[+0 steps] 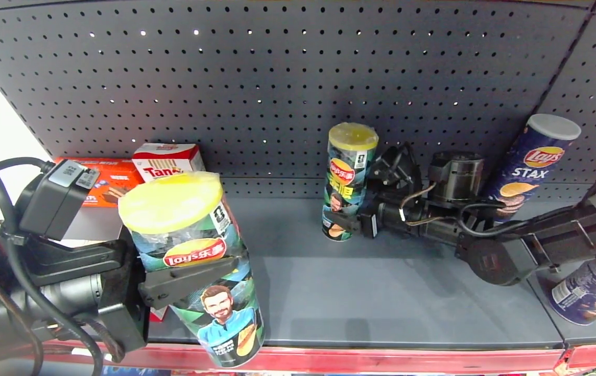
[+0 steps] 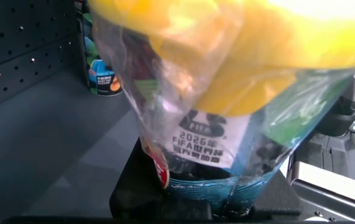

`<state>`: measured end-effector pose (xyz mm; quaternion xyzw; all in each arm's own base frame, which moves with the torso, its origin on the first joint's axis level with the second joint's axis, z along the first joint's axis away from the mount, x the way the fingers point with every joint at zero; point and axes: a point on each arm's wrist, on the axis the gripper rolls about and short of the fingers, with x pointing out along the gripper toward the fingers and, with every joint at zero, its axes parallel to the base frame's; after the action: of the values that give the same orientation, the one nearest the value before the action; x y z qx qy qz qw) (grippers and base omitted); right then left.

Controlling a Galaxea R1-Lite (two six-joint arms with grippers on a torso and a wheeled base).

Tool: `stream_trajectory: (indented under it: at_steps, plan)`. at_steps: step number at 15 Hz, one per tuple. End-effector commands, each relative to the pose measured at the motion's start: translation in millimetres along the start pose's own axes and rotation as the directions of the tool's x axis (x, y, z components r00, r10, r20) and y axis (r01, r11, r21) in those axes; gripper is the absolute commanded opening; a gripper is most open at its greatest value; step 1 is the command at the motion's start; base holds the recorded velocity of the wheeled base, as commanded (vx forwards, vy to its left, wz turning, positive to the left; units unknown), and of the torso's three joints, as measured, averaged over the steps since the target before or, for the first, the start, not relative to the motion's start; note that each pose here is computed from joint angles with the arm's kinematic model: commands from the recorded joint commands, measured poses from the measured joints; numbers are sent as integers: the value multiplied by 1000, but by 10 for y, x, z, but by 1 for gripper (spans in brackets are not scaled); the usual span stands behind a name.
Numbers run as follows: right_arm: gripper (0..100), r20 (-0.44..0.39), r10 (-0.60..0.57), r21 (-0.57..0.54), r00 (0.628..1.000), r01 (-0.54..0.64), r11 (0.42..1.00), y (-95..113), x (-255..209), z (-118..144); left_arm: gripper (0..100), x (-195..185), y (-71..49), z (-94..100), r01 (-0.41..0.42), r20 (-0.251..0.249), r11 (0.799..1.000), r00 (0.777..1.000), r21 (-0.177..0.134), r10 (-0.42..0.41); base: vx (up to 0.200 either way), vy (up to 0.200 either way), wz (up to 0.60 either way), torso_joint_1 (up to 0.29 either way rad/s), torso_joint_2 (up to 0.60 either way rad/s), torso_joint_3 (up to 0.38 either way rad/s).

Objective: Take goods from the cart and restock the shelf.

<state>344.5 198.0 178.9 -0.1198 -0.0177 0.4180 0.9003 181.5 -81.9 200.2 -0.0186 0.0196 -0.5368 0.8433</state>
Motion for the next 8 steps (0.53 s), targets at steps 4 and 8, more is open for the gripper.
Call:
stream_trajectory:
  at_steps: [4, 8]
  plan:
    - [100, 37, -22, 5, 999, 22, 1000, -85, 234, -34, 0, -3, -3, -16, 1, -4, 1000, 1000, -5, -1, 0, 0, 0, 0, 0, 0]
    - [0, 63, -25, 3, 998, 25, 1000, -75, 201, 5, 0, -5, -5, -13, -1, -3, 1000, 1000, -4, 1, 0, 0, 0, 0, 0, 0]
